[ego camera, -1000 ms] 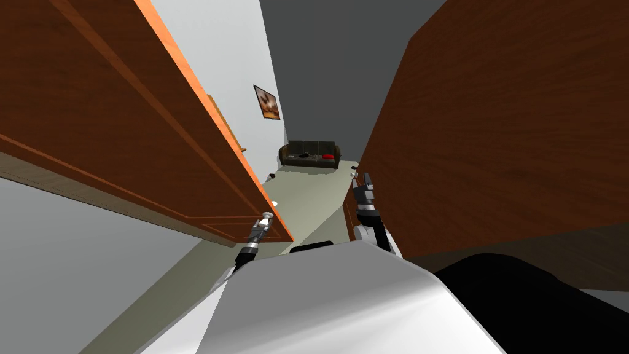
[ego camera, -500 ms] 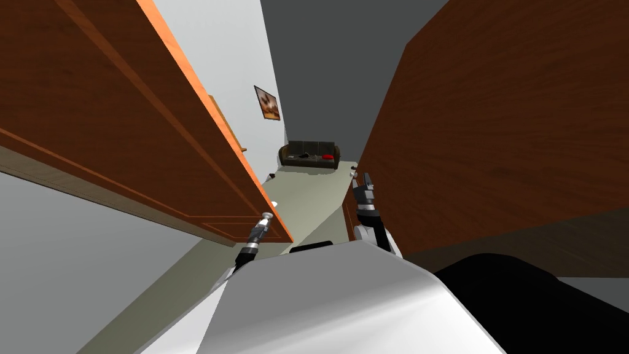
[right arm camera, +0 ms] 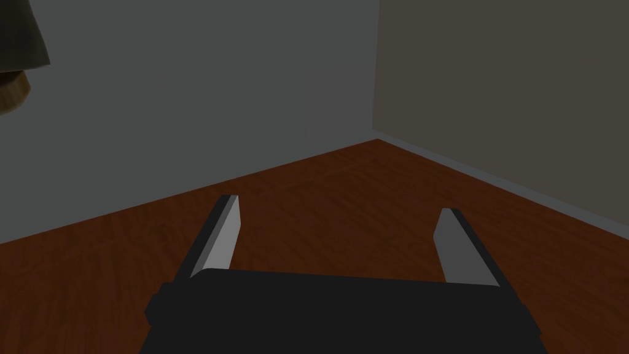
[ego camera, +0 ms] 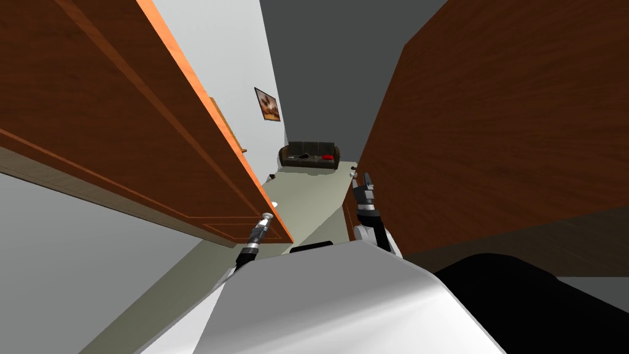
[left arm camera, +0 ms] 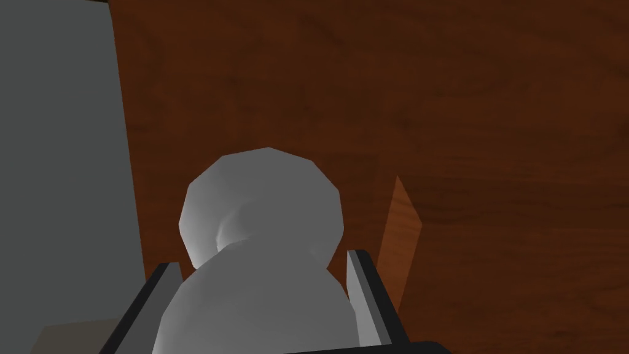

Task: Push the door open

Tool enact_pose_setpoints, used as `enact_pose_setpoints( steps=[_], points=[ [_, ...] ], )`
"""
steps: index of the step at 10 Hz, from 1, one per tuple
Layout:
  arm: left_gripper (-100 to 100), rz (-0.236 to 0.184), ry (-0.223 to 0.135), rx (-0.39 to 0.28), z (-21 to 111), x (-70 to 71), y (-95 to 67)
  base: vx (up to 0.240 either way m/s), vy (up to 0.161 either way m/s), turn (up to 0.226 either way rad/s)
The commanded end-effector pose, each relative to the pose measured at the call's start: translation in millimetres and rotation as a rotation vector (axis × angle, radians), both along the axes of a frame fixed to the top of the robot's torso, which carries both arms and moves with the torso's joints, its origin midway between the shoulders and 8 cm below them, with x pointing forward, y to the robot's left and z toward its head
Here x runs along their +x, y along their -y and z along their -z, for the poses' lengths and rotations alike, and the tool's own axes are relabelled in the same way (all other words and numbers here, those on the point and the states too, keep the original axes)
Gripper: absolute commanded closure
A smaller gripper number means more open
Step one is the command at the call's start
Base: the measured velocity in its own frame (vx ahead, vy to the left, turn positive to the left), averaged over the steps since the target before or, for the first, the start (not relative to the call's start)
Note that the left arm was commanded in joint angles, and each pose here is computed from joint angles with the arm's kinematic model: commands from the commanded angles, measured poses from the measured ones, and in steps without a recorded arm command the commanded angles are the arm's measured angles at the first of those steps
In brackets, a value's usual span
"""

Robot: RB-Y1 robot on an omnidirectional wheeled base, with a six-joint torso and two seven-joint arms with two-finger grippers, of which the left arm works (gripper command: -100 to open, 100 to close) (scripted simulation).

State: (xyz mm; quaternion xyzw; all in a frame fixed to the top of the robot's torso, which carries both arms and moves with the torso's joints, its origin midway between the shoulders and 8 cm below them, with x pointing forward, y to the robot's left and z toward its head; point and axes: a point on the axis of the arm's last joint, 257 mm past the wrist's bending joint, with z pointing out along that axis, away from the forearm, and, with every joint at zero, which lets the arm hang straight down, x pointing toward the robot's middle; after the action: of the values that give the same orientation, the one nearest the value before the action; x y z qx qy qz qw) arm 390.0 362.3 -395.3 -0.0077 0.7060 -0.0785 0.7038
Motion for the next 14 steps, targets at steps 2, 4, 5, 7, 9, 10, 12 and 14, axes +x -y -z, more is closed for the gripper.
enact_pose_setpoints(
  steps=[2, 4, 5, 7, 9, 10, 12, 14],
  points=[
    [100, -0.015, 0.012, -0.093, -6.1, 6.1, -1.8, 0.027, 0.01, -0.024],
    [100, -0.031, 0.017, -0.167, -8.3, 8.9, -3.1, 0.037, 0.007, -0.029],
    [100, -0.031, 0.016, -0.18, -8.3, 8.9, -3.1, 0.029, 0.005, -0.016],
    [100, -0.048, 0.022, -0.259, -10.6, 11.8, -4.5, 0.029, 0.008, -0.023],
    [100, -0.056, 0.026, -0.32, -11.8, 13.4, -5.3, 0.024, 0.007, -0.02],
    [100, -0.066, 0.031, -0.36, -13.2, 15.2, -6.1, 0.036, 0.013, -0.025],
    [100, -0.075, 0.036, -0.424, -14.5, 16.8, -7.0, 0.033, 0.018, -0.024],
    [100, -0.084, 0.041, -0.483, -15.7, 18.4, -7.8, 0.029, 0.006, -0.019]
  ],
)
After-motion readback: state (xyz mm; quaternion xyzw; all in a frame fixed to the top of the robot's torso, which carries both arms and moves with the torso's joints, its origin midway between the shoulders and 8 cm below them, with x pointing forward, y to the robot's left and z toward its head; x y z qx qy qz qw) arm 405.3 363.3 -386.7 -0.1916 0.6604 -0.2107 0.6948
